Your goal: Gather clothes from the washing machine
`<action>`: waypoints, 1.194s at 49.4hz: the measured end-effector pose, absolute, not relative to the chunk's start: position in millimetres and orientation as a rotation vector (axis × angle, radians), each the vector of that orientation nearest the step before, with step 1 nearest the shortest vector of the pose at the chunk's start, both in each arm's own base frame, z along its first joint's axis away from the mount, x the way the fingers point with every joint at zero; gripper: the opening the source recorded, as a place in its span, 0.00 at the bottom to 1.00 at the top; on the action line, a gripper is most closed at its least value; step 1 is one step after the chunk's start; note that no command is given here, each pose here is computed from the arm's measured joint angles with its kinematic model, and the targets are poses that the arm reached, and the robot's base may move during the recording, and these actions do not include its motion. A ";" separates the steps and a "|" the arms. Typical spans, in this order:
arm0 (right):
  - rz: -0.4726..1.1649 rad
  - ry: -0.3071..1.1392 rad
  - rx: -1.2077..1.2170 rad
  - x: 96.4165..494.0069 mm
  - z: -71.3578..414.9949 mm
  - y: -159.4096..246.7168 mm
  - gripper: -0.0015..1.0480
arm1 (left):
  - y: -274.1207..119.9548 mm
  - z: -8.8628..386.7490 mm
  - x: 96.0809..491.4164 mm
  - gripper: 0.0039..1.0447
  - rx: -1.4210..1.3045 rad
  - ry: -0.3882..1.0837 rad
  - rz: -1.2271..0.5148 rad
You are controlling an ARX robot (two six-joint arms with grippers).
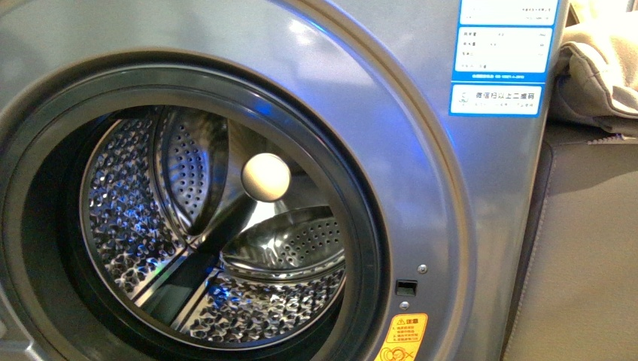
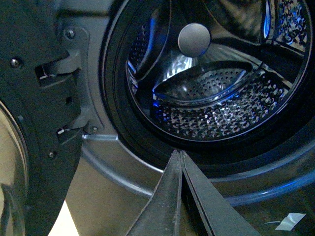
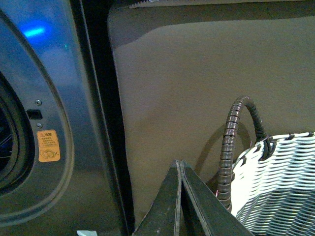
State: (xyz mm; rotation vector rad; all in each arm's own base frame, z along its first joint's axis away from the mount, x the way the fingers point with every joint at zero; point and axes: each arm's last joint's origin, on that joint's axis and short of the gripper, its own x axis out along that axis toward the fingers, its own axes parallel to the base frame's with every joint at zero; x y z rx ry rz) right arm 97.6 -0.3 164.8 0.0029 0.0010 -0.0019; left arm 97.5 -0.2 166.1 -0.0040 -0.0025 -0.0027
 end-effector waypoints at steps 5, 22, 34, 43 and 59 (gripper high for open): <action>-0.002 0.001 0.002 97.6 164.8 -0.2 0.17 | -0.2 166.1 97.4 0.03 -0.004 -0.004 -0.002; -0.002 0.001 0.002 97.6 164.8 -0.3 0.69 | -0.2 166.1 97.4 0.03 -0.004 -0.004 -0.002; -0.002 0.001 0.002 97.6 164.8 -0.2 0.92 | -0.2 166.1 97.4 0.43 -0.004 -0.004 -0.002; -0.002 0.001 0.002 97.6 164.8 -0.3 0.93 | -0.2 166.1 97.4 0.78 -0.004 -0.004 -0.002; -0.002 0.001 0.002 97.6 164.8 -0.2 0.93 | -0.2 166.1 97.4 0.94 -0.004 -0.004 -0.002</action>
